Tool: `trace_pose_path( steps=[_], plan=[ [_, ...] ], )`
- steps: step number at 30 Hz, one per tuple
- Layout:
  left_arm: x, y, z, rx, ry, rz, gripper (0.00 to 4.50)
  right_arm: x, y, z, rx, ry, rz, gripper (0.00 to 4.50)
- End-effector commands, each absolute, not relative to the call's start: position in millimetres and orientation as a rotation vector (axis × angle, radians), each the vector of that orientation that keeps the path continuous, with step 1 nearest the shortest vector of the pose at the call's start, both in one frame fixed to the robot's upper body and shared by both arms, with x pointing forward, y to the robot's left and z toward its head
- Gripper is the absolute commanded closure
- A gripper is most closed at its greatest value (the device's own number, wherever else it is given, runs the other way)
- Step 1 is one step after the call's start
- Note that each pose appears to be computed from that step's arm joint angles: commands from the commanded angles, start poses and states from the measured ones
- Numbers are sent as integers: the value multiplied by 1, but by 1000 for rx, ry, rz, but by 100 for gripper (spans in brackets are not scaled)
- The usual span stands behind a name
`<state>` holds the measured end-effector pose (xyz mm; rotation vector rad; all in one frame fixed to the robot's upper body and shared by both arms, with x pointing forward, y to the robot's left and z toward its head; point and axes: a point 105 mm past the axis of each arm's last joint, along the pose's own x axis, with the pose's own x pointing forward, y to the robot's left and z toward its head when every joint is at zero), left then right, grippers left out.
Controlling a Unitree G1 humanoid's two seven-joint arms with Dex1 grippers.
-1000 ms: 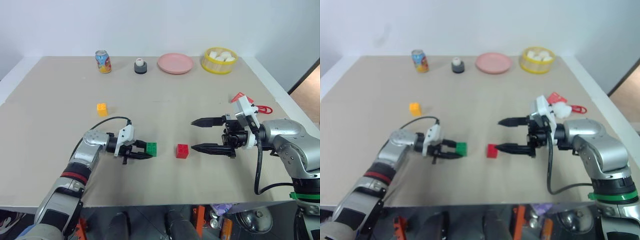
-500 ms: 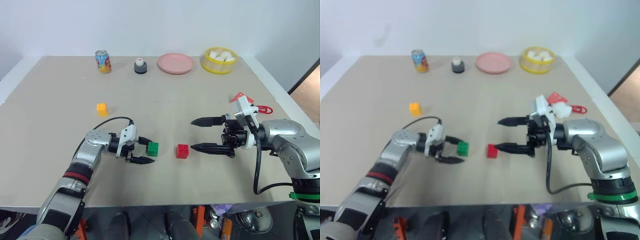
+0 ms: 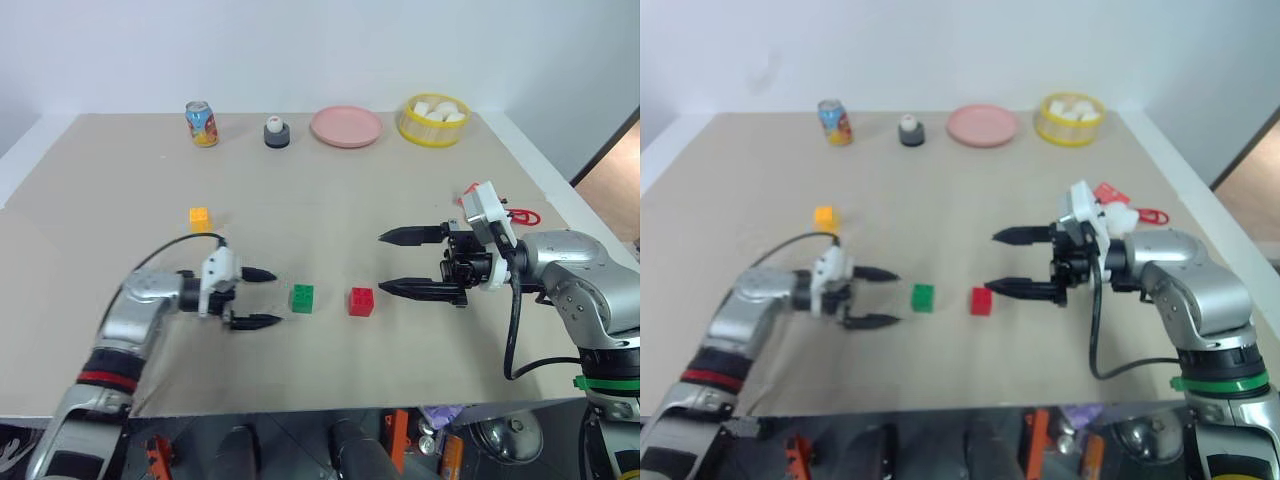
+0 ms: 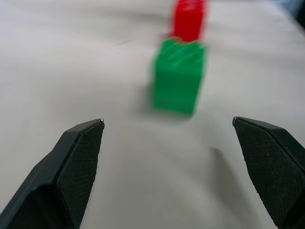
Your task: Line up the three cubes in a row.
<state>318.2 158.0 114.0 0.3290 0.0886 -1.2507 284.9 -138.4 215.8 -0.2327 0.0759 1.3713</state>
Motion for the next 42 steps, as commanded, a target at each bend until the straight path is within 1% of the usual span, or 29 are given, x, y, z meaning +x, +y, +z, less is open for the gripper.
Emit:
trace_pose_path(
  steps=[1, 4, 6, 9, 11, 15, 20, 26, 32, 42],
  plan=[
    [318, 185, 128, 361, 38, -1115, 4, 283, -136, 230, -269, 25, 1387, 0],
    [318, 197, 130, 364, 30, -1015, 4, 284, -134, 233, -282, 5, 1389, 0],
    [324, 207, 130, 343, 35, -885, 4, 289, -126, 237, -276, -29, 1365, 0],
    [337, 225, 126, 303, 36, -633, 4, 297, -108, 238, -286, -80, 1337, 0],
    [345, 233, 123, 237, 32, -501, 4, 301, -99, 239, -266, -107, 1328, 0],
    [350, 230, 121, 194, 40, -415, 4, 301, -93, 241, -249, -124, 1348, 0],
    [370, 234, 116, 183, 79, -258, 4, 303, -92, 241, -247, -126, 1347, 0],
    [396, 224, 122, 164, 91, -194, 4, 304, -93, 241, -247, -133, 1336, 0],
    [414, 218, 122, 127, 117, -169, 4, 303, -93, 243, -241, -140, 1327, 0],
    [430, 214, 117, 81, 159, -90, 4, 306, -96, 242, -239, -142, 1299, 0]
  ],
)
